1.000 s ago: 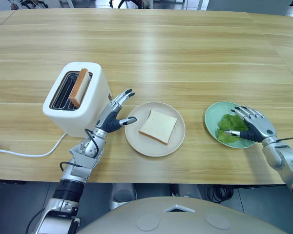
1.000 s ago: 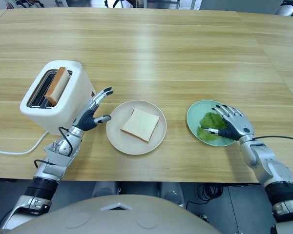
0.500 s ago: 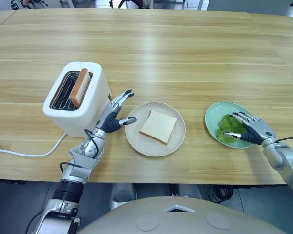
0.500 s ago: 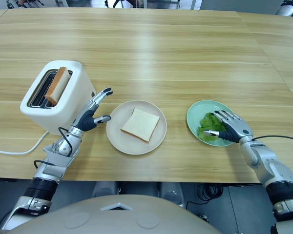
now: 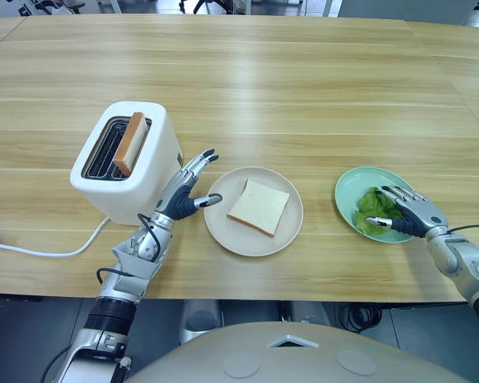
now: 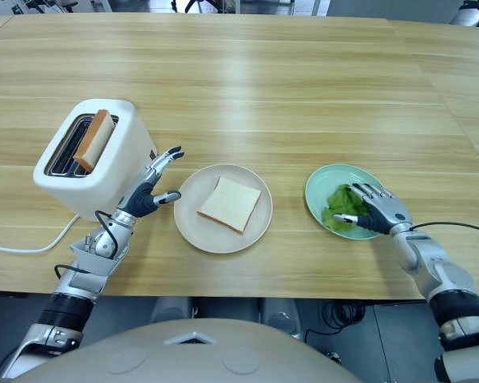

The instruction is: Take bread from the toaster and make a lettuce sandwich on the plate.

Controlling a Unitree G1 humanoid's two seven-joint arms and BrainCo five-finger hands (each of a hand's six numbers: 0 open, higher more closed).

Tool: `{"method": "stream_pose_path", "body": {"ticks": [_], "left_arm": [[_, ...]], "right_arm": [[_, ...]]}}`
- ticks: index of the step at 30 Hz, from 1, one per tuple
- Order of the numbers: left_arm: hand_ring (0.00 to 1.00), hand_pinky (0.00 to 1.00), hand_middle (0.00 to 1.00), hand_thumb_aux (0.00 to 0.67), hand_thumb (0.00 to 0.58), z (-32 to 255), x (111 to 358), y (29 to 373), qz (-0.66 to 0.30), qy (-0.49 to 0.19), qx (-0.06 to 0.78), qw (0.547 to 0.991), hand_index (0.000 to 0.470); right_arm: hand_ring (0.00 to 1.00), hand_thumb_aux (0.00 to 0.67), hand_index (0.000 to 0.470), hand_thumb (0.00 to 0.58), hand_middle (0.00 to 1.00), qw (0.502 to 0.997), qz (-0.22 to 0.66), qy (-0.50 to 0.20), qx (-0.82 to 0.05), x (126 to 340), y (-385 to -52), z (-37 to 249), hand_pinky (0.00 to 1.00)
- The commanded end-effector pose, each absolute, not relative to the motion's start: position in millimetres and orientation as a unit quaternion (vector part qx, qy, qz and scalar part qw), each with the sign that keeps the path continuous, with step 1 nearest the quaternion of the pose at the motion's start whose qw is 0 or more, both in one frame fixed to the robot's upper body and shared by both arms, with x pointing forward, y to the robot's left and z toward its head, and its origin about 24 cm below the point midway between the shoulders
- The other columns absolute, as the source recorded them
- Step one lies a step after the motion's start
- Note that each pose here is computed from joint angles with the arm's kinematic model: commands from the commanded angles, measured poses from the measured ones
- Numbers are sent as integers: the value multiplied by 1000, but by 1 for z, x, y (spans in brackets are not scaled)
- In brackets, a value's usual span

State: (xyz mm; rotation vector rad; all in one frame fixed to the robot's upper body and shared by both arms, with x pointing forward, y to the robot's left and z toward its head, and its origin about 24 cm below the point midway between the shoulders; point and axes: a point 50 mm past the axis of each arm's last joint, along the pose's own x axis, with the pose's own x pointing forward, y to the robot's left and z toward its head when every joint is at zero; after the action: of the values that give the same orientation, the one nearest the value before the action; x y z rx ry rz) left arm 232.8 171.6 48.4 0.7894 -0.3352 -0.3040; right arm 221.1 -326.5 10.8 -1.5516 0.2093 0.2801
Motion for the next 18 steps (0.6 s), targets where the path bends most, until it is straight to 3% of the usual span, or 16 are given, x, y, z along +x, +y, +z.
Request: {"method": "stream_pose_path", "body": {"ticks": [1,3,4,5,7,9,18], "left_arm": [[0,0,0,0,0,51,233,173,-147,-164,385,896,0],[0,0,0,0,0,51,233,173,-147,-163,386,896,0],[0,0,0,0,0,51,233,173,-147,-163,386,896,0],[0,0,0,0,0,51,233,173,-147,-163,386,896,0],[0,0,0,0,0,51,233,174,-146,-163,386,896,0],[0,0,0,0,0,51,233,174,-145,-162,386,896,0],[0,0,0,0,0,50,233,174,-142,-164,386,897,0]], "right_arm": [[0,352,242,449,0,698,133,100,-696,220,-326,4,0],[0,386,265,476,0,697,129,98,-698,221,-327,4,0],[0,481,330,534,0,696,127,97,-700,221,-327,4,0],[0,481,330,534,0,696,126,96,-701,222,-327,4,0],[0,633,435,578,0,695,124,93,-702,223,-327,5,0],[0,670,460,580,0,694,123,89,-704,224,-327,6,0],[0,670,460,580,0,693,115,68,-709,228,-325,11,0]]}}
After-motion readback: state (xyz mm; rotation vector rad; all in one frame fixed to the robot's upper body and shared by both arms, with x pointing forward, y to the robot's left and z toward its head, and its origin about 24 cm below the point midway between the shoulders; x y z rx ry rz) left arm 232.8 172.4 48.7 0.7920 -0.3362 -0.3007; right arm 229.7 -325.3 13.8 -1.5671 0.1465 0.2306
